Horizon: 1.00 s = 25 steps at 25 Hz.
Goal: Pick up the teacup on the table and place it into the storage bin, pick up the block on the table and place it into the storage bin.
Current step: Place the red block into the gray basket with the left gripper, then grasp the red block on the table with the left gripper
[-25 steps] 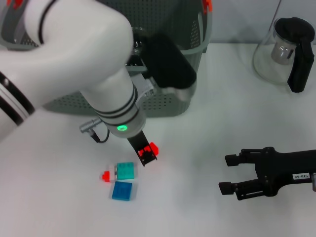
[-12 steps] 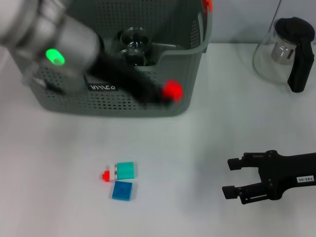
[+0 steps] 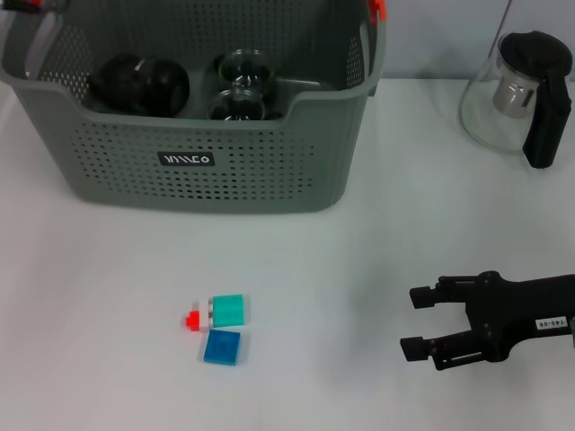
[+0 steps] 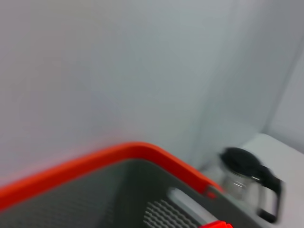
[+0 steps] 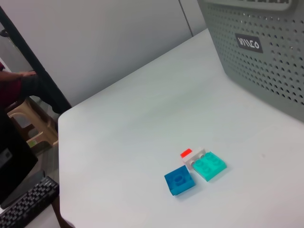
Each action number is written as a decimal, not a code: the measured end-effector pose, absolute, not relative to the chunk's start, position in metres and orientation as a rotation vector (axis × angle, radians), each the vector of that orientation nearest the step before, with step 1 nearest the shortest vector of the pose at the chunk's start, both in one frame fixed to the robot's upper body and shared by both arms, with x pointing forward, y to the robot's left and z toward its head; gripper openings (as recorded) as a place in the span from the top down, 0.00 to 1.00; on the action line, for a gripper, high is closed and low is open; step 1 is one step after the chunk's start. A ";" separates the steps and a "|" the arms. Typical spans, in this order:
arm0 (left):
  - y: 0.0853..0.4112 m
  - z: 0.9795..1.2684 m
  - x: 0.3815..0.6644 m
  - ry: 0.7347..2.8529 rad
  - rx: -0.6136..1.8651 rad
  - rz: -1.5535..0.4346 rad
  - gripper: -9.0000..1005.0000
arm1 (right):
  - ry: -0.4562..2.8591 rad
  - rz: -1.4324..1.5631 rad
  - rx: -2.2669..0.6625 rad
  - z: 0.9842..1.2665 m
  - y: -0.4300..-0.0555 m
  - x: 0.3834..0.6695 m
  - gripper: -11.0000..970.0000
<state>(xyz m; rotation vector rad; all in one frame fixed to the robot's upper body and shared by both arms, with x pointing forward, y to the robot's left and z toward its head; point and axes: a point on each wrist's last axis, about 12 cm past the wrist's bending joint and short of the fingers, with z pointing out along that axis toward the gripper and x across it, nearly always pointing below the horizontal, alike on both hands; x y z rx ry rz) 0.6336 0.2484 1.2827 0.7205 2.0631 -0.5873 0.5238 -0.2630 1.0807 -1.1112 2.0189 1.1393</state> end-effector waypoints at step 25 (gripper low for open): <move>0.235 1.266 0.573 2.305 0.886 -0.447 0.18 | 2.018 1.130 -1.094 1.081 -0.260 0.527 0.05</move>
